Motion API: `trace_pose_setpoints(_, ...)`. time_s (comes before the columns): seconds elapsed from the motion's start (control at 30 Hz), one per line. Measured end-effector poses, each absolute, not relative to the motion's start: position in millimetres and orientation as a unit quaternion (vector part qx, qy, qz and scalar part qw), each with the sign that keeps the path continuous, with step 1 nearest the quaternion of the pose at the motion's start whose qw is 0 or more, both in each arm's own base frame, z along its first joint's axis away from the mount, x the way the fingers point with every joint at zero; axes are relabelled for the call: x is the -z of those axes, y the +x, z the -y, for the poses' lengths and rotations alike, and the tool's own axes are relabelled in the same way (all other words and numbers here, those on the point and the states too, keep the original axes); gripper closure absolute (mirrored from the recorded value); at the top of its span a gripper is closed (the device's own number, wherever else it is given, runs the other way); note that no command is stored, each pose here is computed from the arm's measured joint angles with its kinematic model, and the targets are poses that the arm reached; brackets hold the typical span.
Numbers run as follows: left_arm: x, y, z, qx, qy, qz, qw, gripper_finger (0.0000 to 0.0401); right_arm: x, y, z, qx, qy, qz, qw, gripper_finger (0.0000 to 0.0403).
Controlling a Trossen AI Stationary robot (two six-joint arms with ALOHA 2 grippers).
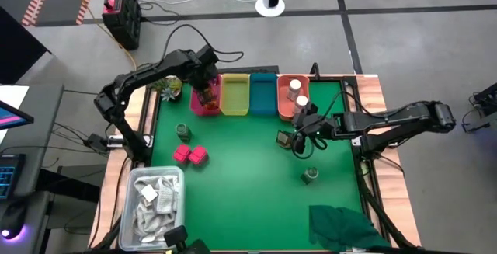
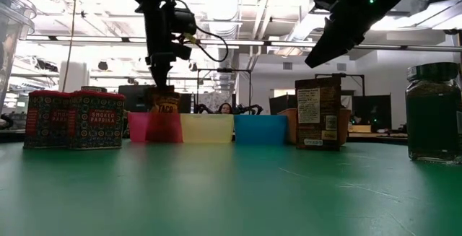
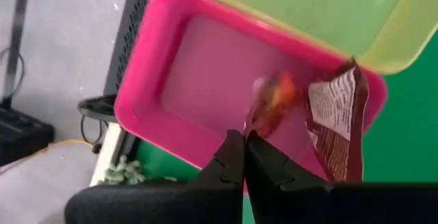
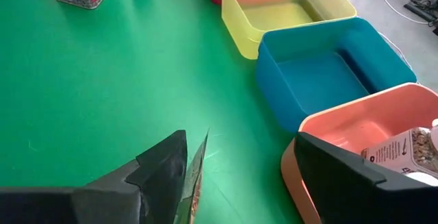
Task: Sort spices by type
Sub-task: Put the orange seasoning pack into the pink bin
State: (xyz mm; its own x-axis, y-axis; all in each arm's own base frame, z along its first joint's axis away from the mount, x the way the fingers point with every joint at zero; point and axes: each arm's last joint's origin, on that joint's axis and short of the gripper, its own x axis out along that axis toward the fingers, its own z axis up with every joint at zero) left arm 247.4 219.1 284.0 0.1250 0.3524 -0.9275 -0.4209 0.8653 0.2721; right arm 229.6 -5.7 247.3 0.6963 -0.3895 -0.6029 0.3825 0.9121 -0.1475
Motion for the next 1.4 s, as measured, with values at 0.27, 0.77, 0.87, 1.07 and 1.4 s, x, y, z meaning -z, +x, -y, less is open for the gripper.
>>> trace_pose_setpoints(0.27,-277,248,-219,-0.257,-0.025,-0.609,0.750,0.0401,-247,230,6,0.210,-0.005,-0.329,0.921,0.0108)
trace_pose_setpoints(0.77,-278,258,-213,-0.236,-0.009,-0.591,0.772,0.0373,-247,230,4,0.207,-0.007,-0.329,0.922,0.0108)
trace_pose_setpoints(0.87,-270,259,-209,-0.214,-0.008,-0.598,0.773,0.0352,-247,230,4,0.207,-0.007,-0.329,0.921,0.0108)
trace_pose_setpoints(1.07,-272,259,-210,-0.240,0.013,-0.606,0.758,0.0315,-247,230,4,0.207,-0.007,-0.329,0.921,0.0108)
trace_pose_setpoints(1.4,-329,273,-208,-0.264,0.060,-0.540,0.797,0.0299,-247,229,4,0.209,-0.003,-0.330,0.921,0.0108)
